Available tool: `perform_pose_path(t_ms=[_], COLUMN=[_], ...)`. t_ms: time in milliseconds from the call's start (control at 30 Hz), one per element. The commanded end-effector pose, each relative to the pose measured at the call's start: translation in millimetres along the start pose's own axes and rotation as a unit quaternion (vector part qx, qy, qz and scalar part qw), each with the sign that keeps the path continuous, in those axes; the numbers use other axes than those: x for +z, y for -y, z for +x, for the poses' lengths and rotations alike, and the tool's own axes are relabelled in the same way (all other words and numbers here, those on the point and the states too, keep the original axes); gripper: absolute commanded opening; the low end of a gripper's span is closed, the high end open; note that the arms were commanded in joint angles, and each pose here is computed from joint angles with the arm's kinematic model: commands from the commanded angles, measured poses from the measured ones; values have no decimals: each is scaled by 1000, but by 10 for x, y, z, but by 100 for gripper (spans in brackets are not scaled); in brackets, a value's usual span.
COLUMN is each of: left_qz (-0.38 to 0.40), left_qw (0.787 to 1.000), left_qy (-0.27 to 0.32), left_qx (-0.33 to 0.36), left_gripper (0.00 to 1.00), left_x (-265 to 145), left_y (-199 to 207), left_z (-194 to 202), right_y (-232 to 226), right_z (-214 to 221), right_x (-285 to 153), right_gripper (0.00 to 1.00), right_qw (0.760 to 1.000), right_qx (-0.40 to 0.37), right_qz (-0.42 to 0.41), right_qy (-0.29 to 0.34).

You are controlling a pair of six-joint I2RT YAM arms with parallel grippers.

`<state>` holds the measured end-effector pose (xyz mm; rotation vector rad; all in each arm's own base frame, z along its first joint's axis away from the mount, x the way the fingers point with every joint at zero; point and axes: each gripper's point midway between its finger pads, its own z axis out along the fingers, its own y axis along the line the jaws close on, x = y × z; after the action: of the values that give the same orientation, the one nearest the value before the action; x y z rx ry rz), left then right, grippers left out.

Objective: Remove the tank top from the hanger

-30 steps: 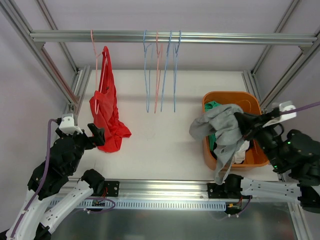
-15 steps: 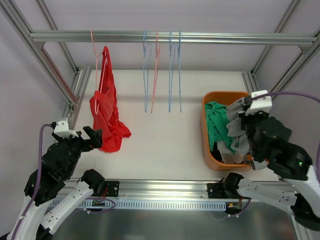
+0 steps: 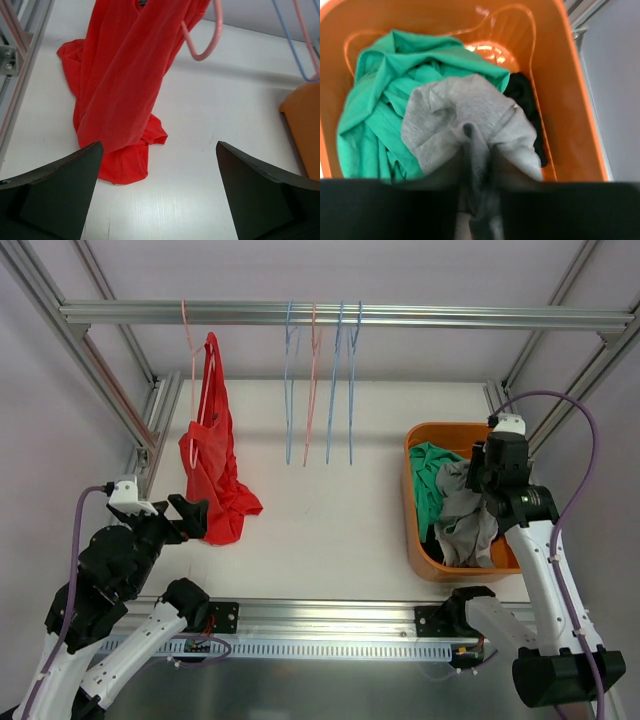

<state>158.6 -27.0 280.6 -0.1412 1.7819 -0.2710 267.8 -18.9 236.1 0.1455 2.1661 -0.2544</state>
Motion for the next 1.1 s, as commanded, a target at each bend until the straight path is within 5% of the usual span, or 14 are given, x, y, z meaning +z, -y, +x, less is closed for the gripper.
perform_pose_path(t_ms=[0,67,100,267,400,467,600,733,867,900,1000,1067], left_qz=[62,72,82,37,-76,-93,-81,-53,-43,-43,-59,-57], left_qw=[998,997,996,998,992,990,991,991,990,989,989,989], left_qy=[26,37,38,31,17,10,5,-37,-57,-57,-66,-74], left_qx=[-5,-13,-11,45,97,106,104,115,125,126,121,119], left_gripper=[99,99,99,99,99,99,99,99,82,67,47,46], left_x=[-130,-205,-231,-70,247,489,868,1290,1526,1554,1656,1690], left_y=[223,282,325,418,348,465,585,690,644,621,523,496], left_z=[-291,-474,-531,-1039,-1469,-1655,-2018,-1962,-1933,-1958,-1926,-1885], right_y=[-199,-183,-169,-51,-253,-446,-1019,-1151,-1147,-1154,-1171,-1181], right_z=[106,175,153,-49,-164,-202,-181,-31,74,84,106,97], right_x=[59,45,-10,-392,-744,-930,-1429,-1506,-1475,-1495,-1483,-1501], right_gripper=[47,97,100,100,100,99,99,99,99,100,99,99], right_qw=[997,996,996,995,983,966,893,873,875,872,870,868], right_qx=[63,70,74,80,80,75,48,30,37,37,38,39], right_qz=[-44,-39,-41,-51,-146,-218,-420,-468,-466,-470,-474,-479], right_qy=[-24,-33,-25,29,83,119,154,131,129,132,127,127])
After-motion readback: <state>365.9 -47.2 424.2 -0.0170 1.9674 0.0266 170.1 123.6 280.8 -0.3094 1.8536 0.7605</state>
